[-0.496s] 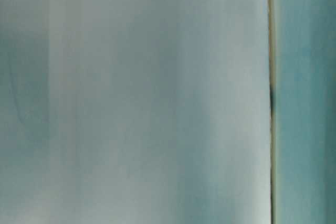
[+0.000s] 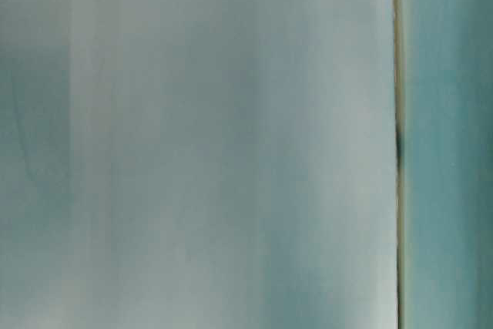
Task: Insert the washer onto the shaft with both hands.
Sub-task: 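Move both grippers inward toward the washer and the threaded shaft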
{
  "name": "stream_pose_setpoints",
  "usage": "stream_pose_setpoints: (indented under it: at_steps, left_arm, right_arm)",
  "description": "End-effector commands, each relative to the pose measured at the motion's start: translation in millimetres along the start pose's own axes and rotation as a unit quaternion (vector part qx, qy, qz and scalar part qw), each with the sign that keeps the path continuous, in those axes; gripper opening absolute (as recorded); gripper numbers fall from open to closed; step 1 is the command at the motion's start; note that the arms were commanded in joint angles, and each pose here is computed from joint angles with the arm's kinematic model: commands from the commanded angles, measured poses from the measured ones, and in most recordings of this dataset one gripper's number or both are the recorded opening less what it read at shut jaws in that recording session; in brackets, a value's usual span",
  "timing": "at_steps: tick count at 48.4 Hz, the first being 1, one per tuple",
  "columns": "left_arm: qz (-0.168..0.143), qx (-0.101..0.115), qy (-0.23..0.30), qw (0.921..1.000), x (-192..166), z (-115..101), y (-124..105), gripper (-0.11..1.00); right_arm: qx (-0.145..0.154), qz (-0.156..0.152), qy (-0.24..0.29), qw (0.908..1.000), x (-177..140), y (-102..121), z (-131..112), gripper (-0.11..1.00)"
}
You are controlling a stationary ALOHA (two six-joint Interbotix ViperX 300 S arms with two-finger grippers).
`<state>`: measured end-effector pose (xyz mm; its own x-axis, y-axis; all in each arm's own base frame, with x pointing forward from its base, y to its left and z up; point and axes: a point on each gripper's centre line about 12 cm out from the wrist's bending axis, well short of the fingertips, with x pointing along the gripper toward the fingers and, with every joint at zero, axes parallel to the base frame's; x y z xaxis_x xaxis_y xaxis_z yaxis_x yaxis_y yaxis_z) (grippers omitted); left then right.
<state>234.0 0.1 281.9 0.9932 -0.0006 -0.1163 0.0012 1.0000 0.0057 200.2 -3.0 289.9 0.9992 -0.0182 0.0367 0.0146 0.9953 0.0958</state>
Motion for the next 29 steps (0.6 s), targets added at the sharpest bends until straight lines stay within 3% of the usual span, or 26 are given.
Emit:
stream_pose_setpoints:
  at_steps: [1,14,20,29]
  left_arm:
    - [0.001,0.001,-0.004,1.0,7,13,0,0.02]
    - [-0.008,-0.004,0.101,0.9948,30,7,-5,0.02]
    - [-0.012,-0.009,0.156,0.9877,45,0,-8,0.02]
    - [-0.018,-0.013,0.19,0.9815,63,-5,-14,0.02]
  right_arm:
    - [0.007,-0.005,-0.008,0.9999,5,-1,11,-0.09]
    - [0.036,-0.017,0.074,0.9964,25,-4,0,-0.09]
    - [0.054,-0.026,0.137,0.9887,36,-4,-11,-0.09]
    - [0.055,-0.035,0.209,0.9758,47,-5,-26,-0.09]
